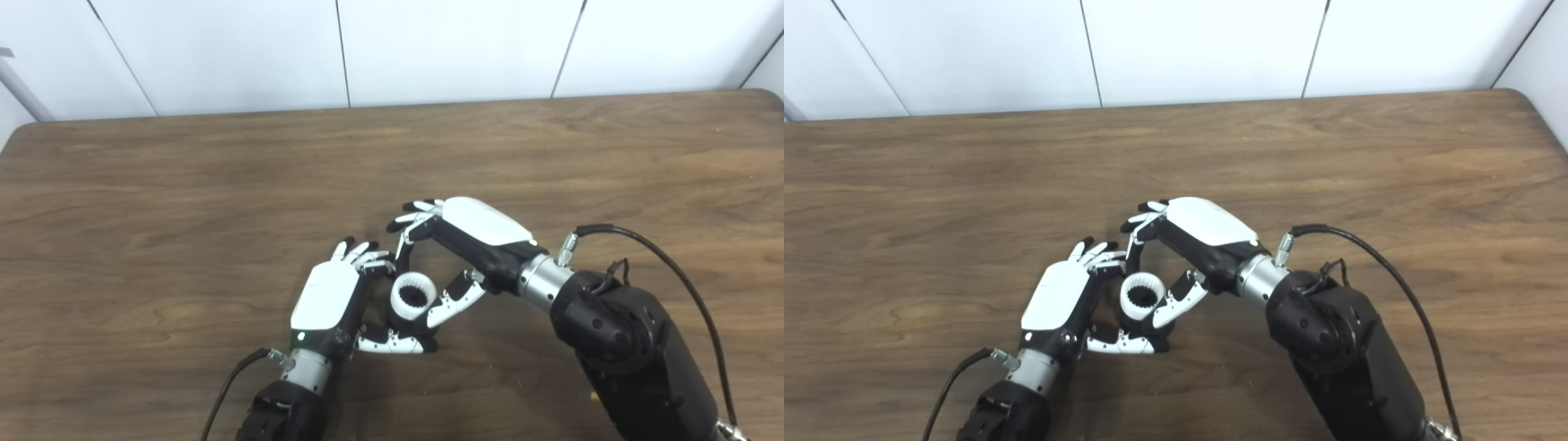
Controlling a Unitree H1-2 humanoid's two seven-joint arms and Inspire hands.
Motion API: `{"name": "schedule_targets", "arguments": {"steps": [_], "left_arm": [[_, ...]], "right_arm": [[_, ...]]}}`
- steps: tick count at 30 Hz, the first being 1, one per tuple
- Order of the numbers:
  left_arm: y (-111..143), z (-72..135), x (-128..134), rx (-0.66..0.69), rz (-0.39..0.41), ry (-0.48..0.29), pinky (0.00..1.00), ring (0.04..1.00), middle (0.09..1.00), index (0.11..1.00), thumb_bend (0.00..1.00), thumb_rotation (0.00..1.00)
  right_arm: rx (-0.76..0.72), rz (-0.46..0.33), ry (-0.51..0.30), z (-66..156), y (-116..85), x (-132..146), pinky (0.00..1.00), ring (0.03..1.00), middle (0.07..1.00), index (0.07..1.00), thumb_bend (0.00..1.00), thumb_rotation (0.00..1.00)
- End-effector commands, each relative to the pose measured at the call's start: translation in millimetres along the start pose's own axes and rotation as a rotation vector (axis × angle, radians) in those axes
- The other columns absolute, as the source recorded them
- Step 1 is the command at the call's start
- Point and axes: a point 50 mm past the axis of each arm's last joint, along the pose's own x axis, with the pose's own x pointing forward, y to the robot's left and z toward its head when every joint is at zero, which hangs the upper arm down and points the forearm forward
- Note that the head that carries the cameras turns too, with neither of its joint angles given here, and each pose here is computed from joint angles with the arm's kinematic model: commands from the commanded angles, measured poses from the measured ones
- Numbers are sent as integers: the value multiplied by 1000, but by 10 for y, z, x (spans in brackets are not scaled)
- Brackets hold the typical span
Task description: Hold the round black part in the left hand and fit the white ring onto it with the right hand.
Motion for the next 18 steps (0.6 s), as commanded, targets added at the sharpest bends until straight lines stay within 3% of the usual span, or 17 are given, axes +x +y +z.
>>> {"name": "schedule_targets", "arguments": {"steps": [1, 18], "left_arm": [[102, 82, 30, 11, 50, -32, 1000, 909, 796, 486, 517, 56], [116, 84, 29, 12, 55, -35, 1000, 909, 794, 486, 518, 56]], "right_arm": [[-20, -55, -24, 39, -86, 4, 1000, 954, 849, 483, 523, 137], [-26, -35, -15, -12, -48, -22, 1000, 950, 844, 482, 524, 135]]}}
